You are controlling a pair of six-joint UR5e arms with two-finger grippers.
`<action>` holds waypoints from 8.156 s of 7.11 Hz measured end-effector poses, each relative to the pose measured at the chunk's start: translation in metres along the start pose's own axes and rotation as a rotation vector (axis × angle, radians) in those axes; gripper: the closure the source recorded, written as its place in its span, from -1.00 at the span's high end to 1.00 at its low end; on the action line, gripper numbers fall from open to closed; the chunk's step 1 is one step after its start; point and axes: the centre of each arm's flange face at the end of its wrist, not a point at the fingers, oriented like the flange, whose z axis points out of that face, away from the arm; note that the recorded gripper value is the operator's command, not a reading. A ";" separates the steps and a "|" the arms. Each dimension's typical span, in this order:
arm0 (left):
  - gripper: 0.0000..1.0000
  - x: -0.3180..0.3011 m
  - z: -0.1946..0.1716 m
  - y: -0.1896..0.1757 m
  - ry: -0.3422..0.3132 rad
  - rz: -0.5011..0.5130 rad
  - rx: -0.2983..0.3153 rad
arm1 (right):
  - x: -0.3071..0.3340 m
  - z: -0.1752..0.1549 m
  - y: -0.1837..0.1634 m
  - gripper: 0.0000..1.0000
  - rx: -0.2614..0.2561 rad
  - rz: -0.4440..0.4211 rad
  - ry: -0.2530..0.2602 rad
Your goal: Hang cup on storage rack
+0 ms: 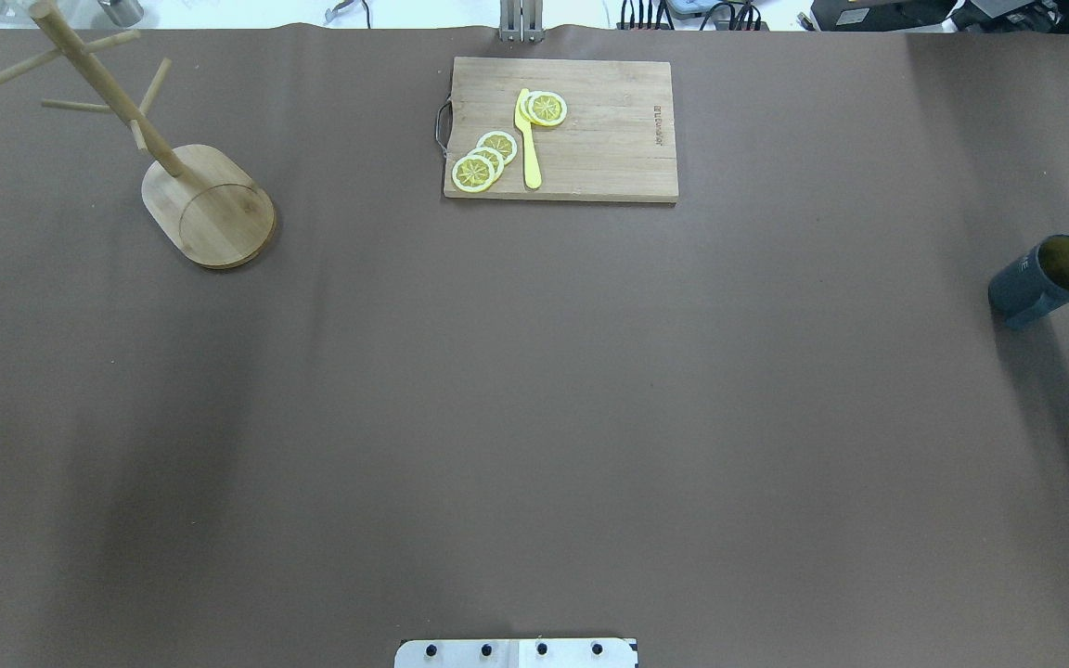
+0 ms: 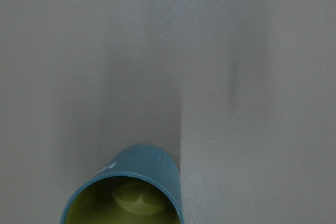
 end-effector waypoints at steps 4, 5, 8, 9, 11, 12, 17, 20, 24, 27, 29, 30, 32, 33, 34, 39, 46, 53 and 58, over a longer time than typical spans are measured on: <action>0.96 0.001 -0.001 -0.002 0.000 0.002 0.004 | 0.011 0.035 -0.006 -1.00 -0.005 0.014 -0.007; 0.96 0.002 -0.002 -0.002 0.000 0.003 0.004 | 0.008 0.036 -0.007 -1.00 -0.003 0.030 -0.010; 0.96 0.003 -0.003 -0.003 0.001 0.005 0.008 | -0.001 0.035 -0.008 -1.00 0.027 0.002 -0.030; 0.96 0.005 -0.004 -0.003 0.003 0.011 0.014 | -0.011 0.029 -0.012 -1.00 0.039 -0.014 -0.046; 0.96 0.009 -0.008 -0.007 0.011 0.022 0.035 | -0.067 0.006 -0.020 -1.00 0.074 -0.013 -0.089; 0.96 0.018 -0.008 -0.010 0.037 0.001 0.053 | -0.129 -0.002 -0.019 -1.00 0.083 0.024 -0.121; 0.94 0.172 0.013 -0.033 0.294 -0.096 0.164 | -0.468 -0.012 0.038 -1.00 0.044 0.201 -0.193; 0.76 0.319 0.000 -0.054 0.417 0.005 0.225 | -0.590 0.008 0.084 -1.00 0.062 0.148 -0.151; 0.95 0.498 0.029 -0.034 0.468 0.268 0.373 | -0.647 0.045 0.092 0.08 0.053 0.117 -0.111; 0.94 0.572 0.066 0.017 0.424 0.425 0.447 | -0.660 0.048 0.095 1.00 0.047 0.090 -0.120; 0.93 0.596 0.092 0.042 0.425 0.465 0.407 | -0.660 0.027 0.088 1.00 0.051 0.088 -0.156; 0.92 0.607 0.103 0.049 0.427 0.475 0.387 | -0.646 0.008 0.072 1.00 0.037 0.108 -0.182; 0.91 0.633 0.124 0.071 0.420 0.492 0.371 | -0.599 -0.017 0.038 1.00 0.021 0.130 -0.199; 0.90 0.642 0.133 0.080 0.408 0.495 0.378 | -0.569 -0.017 0.027 1.00 0.020 0.115 -0.187; 0.91 0.647 0.138 0.084 0.412 0.492 0.406 | -0.545 -0.015 0.020 1.00 0.019 0.097 -0.174; 0.85 0.639 0.176 0.096 0.438 0.502 0.672 | -0.525 -0.014 0.014 1.00 0.028 0.081 -0.160; 0.11 0.657 0.203 0.114 0.435 0.506 0.703 | -0.480 -0.033 0.016 1.00 0.036 0.115 -0.171; -1.00 0.666 0.175 0.116 0.540 0.397 0.702 | -0.453 -0.040 0.011 1.00 0.044 0.149 -0.166; -1.00 0.462 0.141 0.011 0.850 -0.391 0.580 | -0.251 -0.057 0.020 1.00 0.088 0.127 -0.056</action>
